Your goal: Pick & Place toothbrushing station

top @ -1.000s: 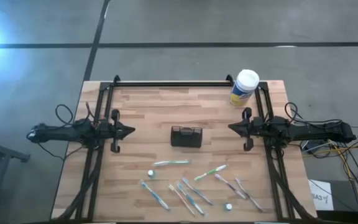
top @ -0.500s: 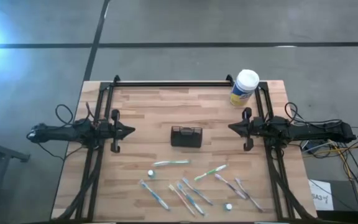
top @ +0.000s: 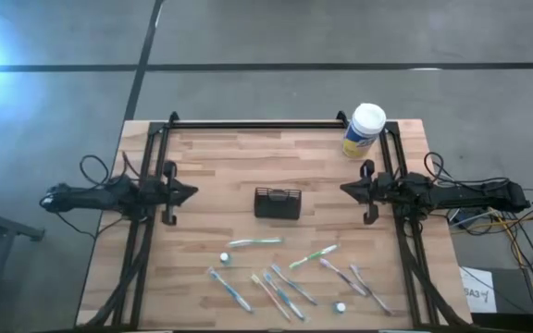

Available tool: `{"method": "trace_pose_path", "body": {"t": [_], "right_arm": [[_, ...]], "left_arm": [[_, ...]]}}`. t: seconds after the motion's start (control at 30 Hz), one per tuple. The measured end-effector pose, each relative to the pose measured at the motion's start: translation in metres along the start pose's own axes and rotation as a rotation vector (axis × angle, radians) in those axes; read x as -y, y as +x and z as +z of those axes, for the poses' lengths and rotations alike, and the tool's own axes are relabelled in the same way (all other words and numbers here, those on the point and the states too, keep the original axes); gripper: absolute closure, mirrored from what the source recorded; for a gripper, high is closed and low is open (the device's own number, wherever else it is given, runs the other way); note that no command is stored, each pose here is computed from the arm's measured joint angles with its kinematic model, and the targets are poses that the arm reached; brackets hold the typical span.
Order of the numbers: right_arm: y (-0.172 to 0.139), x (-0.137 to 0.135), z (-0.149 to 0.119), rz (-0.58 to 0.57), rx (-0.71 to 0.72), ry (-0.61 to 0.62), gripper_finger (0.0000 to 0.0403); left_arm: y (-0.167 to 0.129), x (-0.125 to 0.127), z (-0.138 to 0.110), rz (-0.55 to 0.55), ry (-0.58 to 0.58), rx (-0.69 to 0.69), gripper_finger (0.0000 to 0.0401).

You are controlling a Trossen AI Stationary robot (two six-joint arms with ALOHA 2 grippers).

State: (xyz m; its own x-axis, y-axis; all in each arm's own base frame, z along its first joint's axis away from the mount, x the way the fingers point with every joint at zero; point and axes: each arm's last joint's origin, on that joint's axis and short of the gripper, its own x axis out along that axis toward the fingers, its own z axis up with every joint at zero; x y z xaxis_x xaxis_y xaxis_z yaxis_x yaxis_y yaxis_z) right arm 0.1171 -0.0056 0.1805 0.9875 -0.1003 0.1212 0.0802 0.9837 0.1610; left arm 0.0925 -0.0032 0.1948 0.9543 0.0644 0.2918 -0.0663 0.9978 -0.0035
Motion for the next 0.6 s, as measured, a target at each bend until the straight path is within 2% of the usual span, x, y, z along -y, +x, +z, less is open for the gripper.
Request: {"method": "trace_pose_path", "body": {"t": [0.13,0.27,0.47,0.53,0.6], "right_arm": [[0.000,0.000,-0.002,-0.004,-0.017,-0.030,0.0394],[0.000,0.000,-0.001,-0.007,-0.006,-0.062,0.0394],[0.000,0.000,0.001,-0.011,0.010,-0.061,0.0394],[0.000,0.000,0.001,-0.010,0.014,-0.074,0.0394],[0.000,0.000,0.002,-0.010,0.017,-0.085,0.0394]], "left_arm": [[0.000,0.002,0.013,-0.074,-0.031,0.088,0.0385],[0.007,0.002,0.034,-0.071,-0.069,0.055,0.0396],[0.042,0.006,0.067,-0.032,-0.099,-0.163,0.0398],[0.060,0.010,0.078,-0.027,-0.115,-0.292,0.0398],[0.077,0.013,0.084,0.024,-0.122,-0.456,0.0398]]}}
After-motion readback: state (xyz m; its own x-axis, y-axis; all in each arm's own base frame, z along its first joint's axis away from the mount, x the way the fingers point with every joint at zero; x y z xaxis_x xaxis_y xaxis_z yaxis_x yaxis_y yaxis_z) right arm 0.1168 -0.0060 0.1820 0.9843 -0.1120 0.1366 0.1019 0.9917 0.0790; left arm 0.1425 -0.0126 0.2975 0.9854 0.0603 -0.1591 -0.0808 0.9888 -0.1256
